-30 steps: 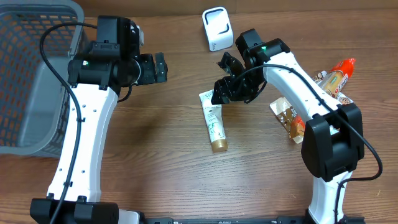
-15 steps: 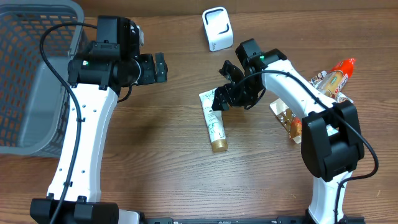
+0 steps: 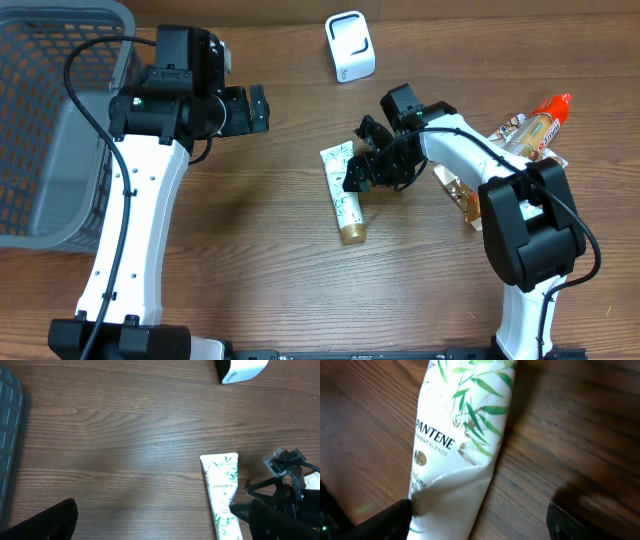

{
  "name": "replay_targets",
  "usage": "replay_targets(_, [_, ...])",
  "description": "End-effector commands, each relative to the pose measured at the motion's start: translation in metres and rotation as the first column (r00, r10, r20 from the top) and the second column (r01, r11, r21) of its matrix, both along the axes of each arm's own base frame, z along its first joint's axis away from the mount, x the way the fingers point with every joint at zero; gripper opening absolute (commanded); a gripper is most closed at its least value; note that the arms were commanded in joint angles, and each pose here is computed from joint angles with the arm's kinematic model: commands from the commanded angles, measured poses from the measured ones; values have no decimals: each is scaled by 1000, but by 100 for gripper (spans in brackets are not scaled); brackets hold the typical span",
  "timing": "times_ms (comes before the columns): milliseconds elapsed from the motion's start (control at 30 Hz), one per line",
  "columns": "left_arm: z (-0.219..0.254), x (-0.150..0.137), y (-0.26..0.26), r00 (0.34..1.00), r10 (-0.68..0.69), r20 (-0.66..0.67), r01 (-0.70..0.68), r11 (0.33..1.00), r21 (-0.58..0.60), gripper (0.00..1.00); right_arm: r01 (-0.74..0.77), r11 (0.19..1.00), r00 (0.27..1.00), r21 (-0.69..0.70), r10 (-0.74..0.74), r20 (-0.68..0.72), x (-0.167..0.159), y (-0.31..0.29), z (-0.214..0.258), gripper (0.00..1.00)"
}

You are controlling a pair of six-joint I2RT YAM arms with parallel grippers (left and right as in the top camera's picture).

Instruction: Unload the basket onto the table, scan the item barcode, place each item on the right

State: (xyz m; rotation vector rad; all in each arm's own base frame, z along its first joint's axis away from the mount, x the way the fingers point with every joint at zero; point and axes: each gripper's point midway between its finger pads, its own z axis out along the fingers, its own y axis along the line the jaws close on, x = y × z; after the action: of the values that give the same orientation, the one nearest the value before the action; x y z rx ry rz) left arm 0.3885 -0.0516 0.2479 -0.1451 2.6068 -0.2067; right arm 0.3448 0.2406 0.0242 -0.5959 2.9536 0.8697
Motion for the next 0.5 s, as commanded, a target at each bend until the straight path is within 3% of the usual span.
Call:
replay_targets(0, [11,0,0,999,-14,32,14,1000,8,100,33,999,999,37,-32,-33,-6,6,-3,86])
replay_targets(200, [11,0,0,999,-14,32,14,1000,8,100,76,996,996,36,-74,-48,-9,9,-15,84])
replay_targets(333, [11,0,0,999,-14,32,14,1000,8,100,80,996,996,37,-78,-51,-12,8,-20,73])
replay_targets(467, [11,0,0,999,-14,32,14,1000,8,100,83,996,996,39,-81,-47,-11,9,-20,52])
